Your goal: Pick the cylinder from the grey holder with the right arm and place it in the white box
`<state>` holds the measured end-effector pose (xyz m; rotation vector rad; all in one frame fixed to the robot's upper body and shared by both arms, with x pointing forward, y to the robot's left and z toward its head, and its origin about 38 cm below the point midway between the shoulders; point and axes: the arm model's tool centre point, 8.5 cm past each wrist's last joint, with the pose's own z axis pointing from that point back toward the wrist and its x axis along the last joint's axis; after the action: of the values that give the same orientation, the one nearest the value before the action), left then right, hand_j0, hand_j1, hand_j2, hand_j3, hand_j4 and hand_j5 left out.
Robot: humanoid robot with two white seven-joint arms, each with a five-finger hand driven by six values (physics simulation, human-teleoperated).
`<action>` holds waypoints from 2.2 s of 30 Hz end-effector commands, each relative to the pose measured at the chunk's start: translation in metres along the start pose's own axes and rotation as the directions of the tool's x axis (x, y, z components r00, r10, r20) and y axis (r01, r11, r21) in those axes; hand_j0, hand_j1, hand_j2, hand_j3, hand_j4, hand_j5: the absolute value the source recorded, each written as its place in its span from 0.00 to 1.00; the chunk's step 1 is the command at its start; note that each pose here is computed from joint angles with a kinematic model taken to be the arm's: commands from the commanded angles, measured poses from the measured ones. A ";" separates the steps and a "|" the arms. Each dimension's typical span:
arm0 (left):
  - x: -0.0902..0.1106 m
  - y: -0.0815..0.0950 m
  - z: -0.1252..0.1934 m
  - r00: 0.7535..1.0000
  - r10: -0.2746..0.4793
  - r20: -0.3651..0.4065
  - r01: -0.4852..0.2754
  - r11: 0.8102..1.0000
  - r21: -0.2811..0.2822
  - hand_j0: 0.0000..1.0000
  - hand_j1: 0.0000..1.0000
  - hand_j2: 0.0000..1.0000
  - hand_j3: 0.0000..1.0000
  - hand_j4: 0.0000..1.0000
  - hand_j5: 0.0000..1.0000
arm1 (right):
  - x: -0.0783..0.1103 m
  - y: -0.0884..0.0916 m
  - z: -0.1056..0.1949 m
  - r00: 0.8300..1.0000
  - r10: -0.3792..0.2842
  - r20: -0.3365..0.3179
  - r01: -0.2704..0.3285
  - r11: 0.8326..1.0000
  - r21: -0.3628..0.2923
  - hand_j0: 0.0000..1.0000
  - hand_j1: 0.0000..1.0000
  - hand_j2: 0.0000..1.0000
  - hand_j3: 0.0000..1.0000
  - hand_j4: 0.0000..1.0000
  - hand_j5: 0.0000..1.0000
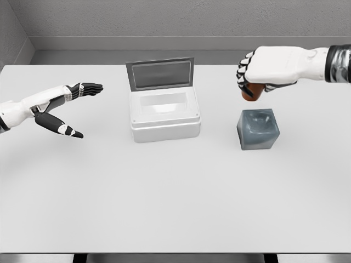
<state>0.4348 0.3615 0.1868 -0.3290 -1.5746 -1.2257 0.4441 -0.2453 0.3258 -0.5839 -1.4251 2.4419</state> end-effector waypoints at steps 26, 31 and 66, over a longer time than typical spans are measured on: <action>-0.001 -0.002 0.001 1.000 0.012 0.002 -0.012 1.000 0.003 1.00 1.00 1.00 1.00 1.00 1.00 | 0.008 -0.027 -0.139 0.984 -0.107 0.139 0.111 0.994 -0.021 0.23 0.23 0.23 0.23 0.23 0.23; -0.001 -0.002 0.001 1.000 0.012 0.002 -0.012 1.000 0.003 1.00 1.00 1.00 1.00 1.00 1.00 | 0.004 -0.023 -0.143 0.985 -0.114 0.127 0.116 0.993 -0.008 0.23 0.23 0.23 0.23 0.23 0.23; -0.002 -0.002 0.001 1.000 0.014 0.000 -0.014 1.000 0.003 1.00 1.00 1.00 1.00 1.00 1.00 | 0.003 -0.025 -0.152 0.987 -0.110 0.119 0.109 0.994 0.010 0.48 0.48 0.48 0.48 0.48 0.48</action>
<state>0.4328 0.3611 0.1833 -0.3363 -1.5689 -1.2220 0.5118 -0.1136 0.2790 -0.3539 -1.4523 2.4355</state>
